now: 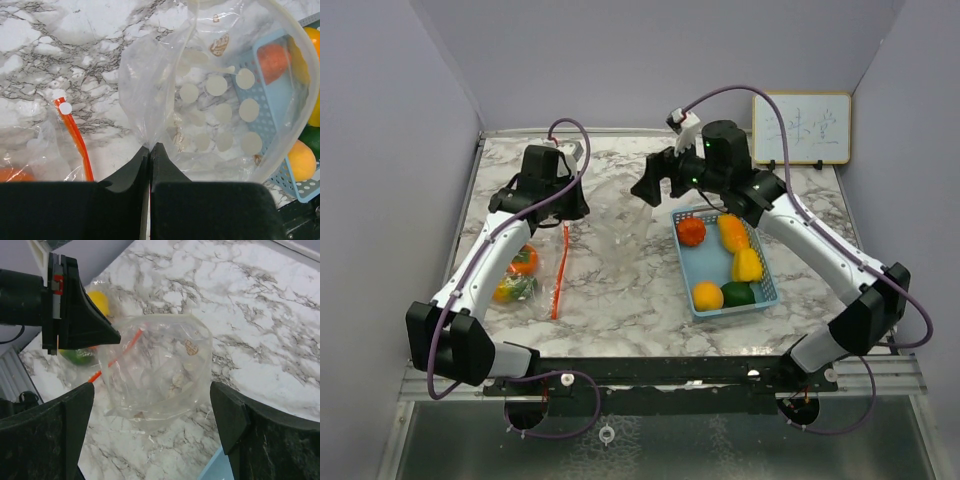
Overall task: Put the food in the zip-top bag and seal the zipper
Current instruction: Open the zipper of the food storage bag, then pick up the fake fruit from the bin.
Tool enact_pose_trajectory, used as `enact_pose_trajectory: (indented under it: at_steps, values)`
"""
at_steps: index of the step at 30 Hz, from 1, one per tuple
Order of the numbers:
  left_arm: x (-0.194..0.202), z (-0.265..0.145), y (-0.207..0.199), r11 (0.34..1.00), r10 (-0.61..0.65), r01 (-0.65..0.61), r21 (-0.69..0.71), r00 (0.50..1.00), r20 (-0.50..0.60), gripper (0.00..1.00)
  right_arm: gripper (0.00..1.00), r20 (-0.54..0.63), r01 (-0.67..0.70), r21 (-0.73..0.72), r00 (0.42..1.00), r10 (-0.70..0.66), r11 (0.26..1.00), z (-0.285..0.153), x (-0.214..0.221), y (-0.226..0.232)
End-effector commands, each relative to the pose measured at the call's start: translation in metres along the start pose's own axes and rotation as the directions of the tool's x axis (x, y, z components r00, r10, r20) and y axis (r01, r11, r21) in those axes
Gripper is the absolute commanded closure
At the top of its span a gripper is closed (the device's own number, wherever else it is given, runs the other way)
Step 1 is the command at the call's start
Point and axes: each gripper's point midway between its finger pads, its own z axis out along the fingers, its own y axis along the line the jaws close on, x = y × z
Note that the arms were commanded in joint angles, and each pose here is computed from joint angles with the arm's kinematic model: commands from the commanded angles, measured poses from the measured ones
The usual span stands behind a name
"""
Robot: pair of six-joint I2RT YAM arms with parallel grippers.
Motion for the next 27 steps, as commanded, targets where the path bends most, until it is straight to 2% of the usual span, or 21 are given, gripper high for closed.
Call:
enact_pose_trajectory:
  at_steps: [1, 6, 9, 18, 27]
  values:
    - [-0.015, -0.011, 0.006, 0.998, 0.028, -0.026, -0.053, 0.999, 0.034, 1.0, 0.0, 0.025, -0.051, 0.139, 0.999, 0.048, 0.989, -0.037, -0.01, -0.021]
    - [-0.031, -0.034, 0.014, 0.988, 0.076, -0.069, -0.136, 0.996, 0.049, 1.0, 0.0, -0.139, -0.018, 0.492, 0.985, 0.099, 0.87, -0.066, 0.049, -0.097]
    - [-0.037, -0.039, 0.014, 0.986, 0.087, -0.078, -0.146, 0.995, 0.053, 1.0, 0.0, -0.228, 0.012, 0.582, 0.962, 0.149, 0.813, -0.072, 0.083, -0.123]
    - [-0.029, -0.009, -0.014, 0.999, 0.038, -0.04, 0.034, 0.998, 0.042, 1.0, 0.04, -0.288, -0.081, 0.543, 0.917, 0.276, 0.836, -0.035, 0.145, -0.152]
    - [-0.007, 0.017, -0.024, 0.996, 0.027, -0.027, 0.09, 1.0, 0.0, 1.0, 0.06, -0.314, -0.12, 0.53, 0.892, 0.326, 0.839, -0.006, 0.18, -0.161]
